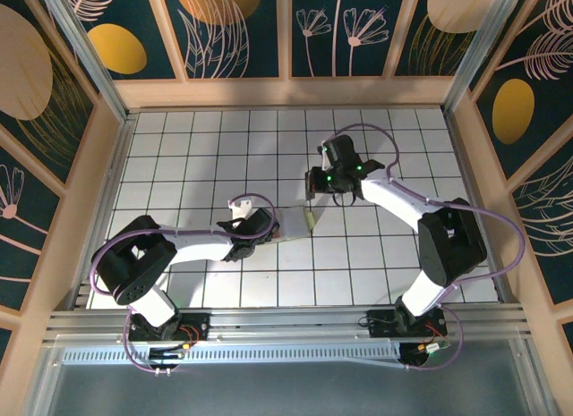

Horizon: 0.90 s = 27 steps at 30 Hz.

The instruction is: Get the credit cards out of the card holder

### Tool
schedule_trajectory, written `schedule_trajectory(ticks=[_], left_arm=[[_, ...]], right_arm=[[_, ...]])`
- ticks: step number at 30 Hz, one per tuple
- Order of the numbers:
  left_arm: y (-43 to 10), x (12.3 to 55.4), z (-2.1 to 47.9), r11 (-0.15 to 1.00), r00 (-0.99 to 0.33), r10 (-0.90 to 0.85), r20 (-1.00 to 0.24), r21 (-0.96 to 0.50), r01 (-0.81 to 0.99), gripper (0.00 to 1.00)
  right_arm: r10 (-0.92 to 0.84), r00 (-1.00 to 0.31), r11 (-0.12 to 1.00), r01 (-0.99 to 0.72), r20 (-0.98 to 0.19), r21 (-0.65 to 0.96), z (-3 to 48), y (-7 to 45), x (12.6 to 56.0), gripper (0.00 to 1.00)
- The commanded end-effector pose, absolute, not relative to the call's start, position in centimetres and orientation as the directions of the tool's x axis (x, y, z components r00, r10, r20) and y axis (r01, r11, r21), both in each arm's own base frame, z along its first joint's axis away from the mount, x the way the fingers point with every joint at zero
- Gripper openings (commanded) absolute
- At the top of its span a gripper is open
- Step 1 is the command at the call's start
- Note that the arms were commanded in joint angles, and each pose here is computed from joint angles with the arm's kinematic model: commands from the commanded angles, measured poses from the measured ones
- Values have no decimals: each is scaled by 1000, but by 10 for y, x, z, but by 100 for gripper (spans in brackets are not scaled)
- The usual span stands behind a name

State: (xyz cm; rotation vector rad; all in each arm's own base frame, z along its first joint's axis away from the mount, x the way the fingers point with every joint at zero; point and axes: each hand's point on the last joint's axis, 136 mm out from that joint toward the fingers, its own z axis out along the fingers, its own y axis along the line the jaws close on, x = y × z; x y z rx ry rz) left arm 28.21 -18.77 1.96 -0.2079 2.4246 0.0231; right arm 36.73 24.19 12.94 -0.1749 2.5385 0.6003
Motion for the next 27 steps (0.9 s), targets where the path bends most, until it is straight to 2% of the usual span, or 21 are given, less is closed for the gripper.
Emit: schedule_trajectory(ticks=[1, 5, 13, 27], left_arm=[[-161, 271, 8, 982, -790, -57, -610, 109, -155, 99], [-156, 279, 15, 978, -774, -55, -631, 121, -167, 99], [-163, 291, 30, 983, -757, -49, -651, 103, -152, 99], [-172, 292, 61, 989, -716, -123, -687, -23, -148, 99]], right_arm=[[-82, -795, 928, -280, -600, 244, 153, 216, 392, 0], [-166, -748, 957, -279, -643, 77, 162, 191, 415, 0], [-329, -698, 931, -352, -636, -96, 160, 172, 436, 0], [-473, -680, 878, -416, -560, -235, 144, 152, 451, 0]])
